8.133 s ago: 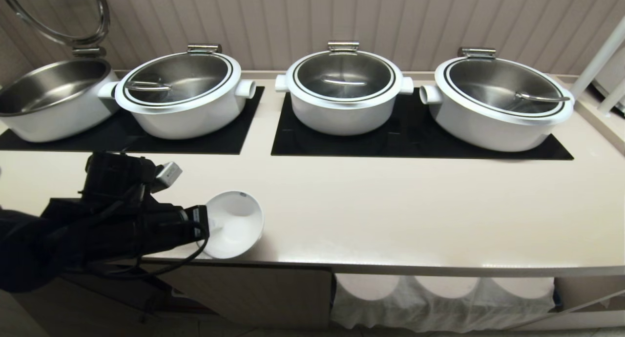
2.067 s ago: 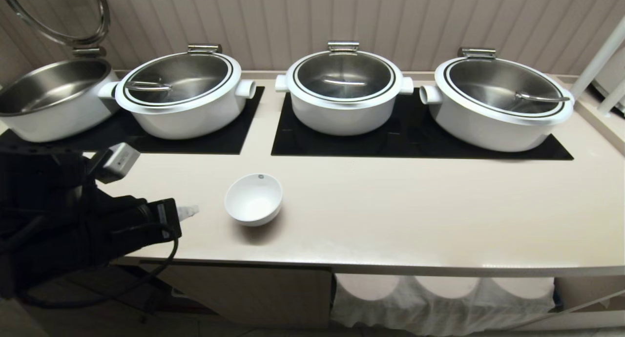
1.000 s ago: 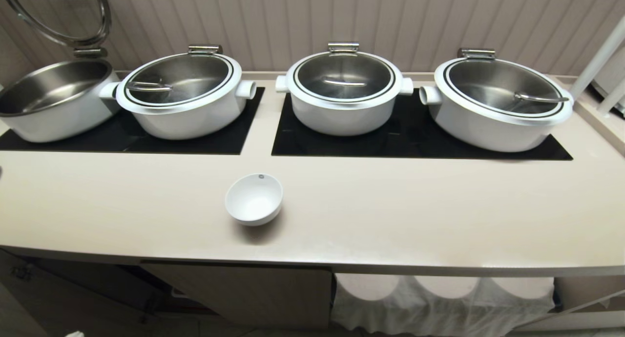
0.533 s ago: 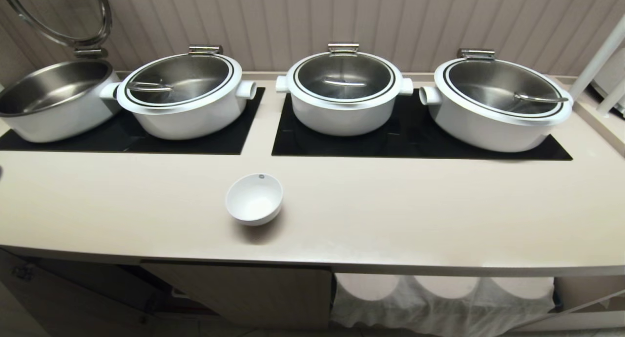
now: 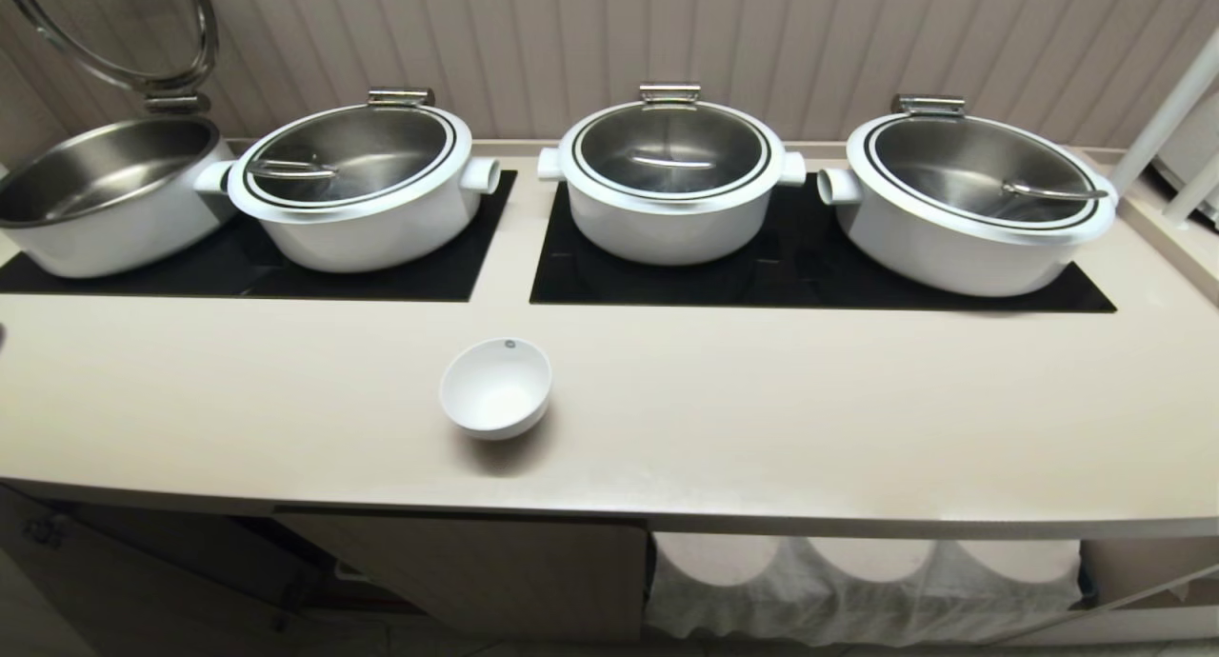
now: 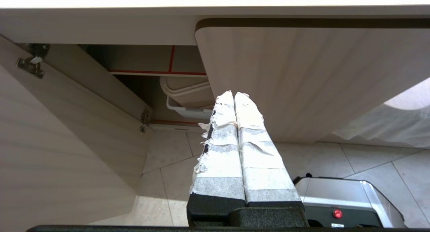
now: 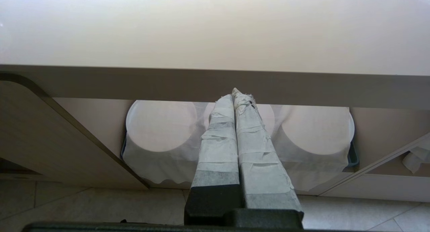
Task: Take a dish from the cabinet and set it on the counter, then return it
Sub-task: Pick up the bowl from the table
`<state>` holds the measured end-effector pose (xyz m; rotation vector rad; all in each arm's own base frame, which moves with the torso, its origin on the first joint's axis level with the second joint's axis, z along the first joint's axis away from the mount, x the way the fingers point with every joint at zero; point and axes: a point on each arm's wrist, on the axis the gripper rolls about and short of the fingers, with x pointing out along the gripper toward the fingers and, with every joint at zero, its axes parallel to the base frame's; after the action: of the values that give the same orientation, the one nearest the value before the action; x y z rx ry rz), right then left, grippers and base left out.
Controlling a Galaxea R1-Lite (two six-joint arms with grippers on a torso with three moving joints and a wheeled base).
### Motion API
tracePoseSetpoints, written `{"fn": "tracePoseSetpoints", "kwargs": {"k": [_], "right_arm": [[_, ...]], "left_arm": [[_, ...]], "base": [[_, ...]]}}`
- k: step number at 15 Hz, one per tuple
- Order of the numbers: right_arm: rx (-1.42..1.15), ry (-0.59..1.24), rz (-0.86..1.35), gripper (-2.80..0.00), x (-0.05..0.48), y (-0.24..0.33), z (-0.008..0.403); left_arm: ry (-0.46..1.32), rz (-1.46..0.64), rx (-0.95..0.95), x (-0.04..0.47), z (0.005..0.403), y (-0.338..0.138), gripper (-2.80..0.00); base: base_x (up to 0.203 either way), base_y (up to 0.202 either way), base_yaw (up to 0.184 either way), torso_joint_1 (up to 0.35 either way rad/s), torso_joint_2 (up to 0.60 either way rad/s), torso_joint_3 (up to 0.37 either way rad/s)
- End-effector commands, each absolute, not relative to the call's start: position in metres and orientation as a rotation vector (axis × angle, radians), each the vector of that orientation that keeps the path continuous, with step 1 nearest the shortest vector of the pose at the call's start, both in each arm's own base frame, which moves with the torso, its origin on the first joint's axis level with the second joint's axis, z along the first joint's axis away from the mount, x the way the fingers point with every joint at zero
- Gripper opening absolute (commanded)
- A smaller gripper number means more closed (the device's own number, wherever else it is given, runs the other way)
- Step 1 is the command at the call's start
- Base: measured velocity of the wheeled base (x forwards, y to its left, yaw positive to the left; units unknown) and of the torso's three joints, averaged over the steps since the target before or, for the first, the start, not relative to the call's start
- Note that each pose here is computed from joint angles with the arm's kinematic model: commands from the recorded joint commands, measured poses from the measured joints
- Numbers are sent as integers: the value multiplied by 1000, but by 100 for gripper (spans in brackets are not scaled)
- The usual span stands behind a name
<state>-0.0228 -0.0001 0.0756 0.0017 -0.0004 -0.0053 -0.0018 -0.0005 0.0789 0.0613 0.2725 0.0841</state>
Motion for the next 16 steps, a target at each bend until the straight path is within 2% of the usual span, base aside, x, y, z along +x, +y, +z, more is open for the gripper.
{"fn": "tracePoseSetpoints", "kwargs": {"k": [1, 4, 9, 16], "right_arm": [[2, -2, -6, -280, -23, 0, 76], [2, -2, -5, -280, -23, 0, 76], [2, 0, -5, -280, -23, 0, 76], [2, -1, -6, -280, -23, 0, 76]], "left_arm": [[264, 13, 61, -2, 79, 0, -280], [221, -38, 25, -5, 79, 0, -280], [7, 2, 11, -22, 76, 0, -280], [-1, 3, 8, -23, 76, 0, -280]], "base": [[0, 0, 0, 0, 0, 0], [0, 0, 0, 0, 0, 0], [0, 0, 0, 0, 0, 0], [0, 0, 0, 0, 0, 0]]}}
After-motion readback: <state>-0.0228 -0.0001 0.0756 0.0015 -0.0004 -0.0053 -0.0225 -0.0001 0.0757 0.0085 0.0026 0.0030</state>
